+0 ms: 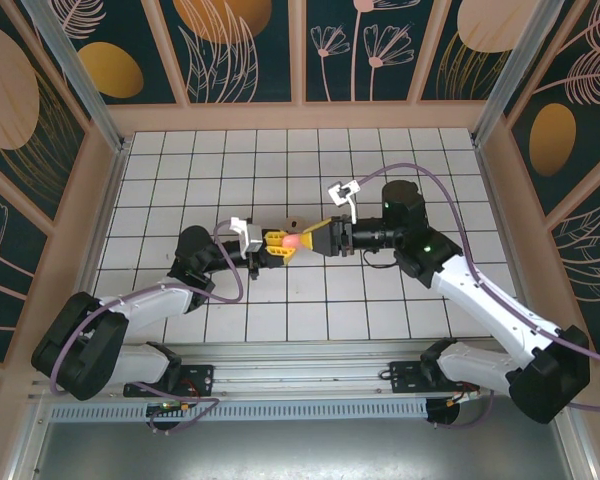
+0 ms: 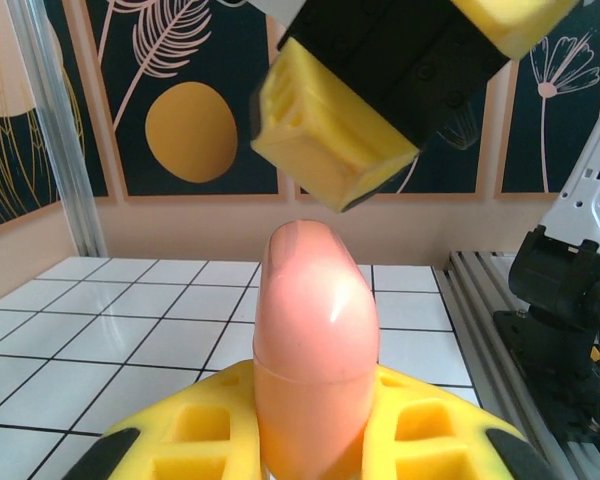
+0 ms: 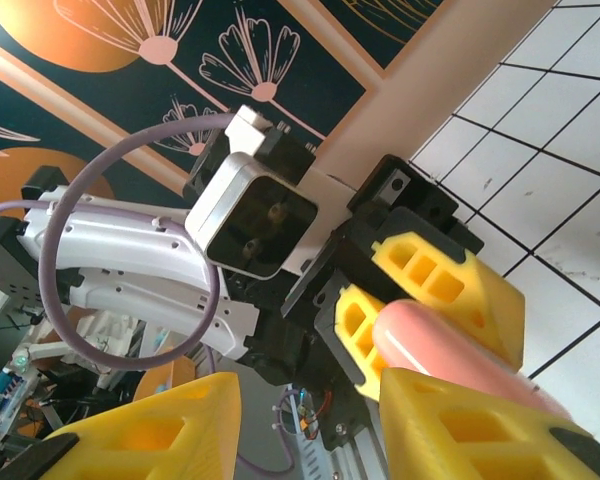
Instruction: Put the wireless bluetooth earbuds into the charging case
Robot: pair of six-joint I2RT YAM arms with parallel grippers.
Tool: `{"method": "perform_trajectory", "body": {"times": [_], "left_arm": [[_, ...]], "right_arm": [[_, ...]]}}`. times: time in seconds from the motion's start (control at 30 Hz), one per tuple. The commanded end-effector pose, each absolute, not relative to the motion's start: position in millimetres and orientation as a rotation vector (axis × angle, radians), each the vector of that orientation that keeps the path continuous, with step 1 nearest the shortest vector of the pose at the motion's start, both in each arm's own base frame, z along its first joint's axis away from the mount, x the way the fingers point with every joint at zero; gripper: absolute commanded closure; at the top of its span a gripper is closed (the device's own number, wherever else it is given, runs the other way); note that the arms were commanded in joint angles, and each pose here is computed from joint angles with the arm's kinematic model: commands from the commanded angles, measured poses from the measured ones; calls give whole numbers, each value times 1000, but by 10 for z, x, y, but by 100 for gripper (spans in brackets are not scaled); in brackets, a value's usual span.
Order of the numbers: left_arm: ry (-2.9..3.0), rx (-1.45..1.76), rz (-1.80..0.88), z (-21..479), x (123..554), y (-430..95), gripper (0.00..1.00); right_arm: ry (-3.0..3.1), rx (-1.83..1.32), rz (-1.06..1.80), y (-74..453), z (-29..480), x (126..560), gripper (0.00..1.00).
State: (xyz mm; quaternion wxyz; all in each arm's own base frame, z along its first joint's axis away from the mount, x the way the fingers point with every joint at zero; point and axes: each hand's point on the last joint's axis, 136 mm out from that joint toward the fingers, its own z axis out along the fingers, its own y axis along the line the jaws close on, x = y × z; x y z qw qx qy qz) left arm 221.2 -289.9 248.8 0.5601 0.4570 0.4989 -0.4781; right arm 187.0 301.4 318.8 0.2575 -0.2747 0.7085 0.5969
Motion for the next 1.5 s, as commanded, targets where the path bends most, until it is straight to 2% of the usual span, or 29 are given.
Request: {"method": "perform_trajectory", "body": {"times": [0.0,0.17,0.27,0.47,1.0,1.17,1.47], "left_arm": [[1156,1032,-1126,2656,2297,-2918,100],[1312,857,-1162,2589,2570,-2912,100],[1444,680,-1185,2475,2800,-2893,100],[1722,512,-1150,2072,3099,-3089,100],[2209,84,-1200,1029,3532,-3825,99],[2276,-44,-1200,910,3762,-3983,98],[2387,-130,-1190,597,3885,-4146,91]], "right_arm": [[1905,-703,1587,2946,3232,1903,58],[2010,-421,1378,2656,3103,2334,56],[2089,-143,1178,2280,2924,2701,56],[2128,207,929,1672,2634,2909,55],[2177,298,895,1536,2295,2893,55],[2181,300,909,1547,2243,2868,55],[2151,300,912,1521,2286,2844,56]]}}
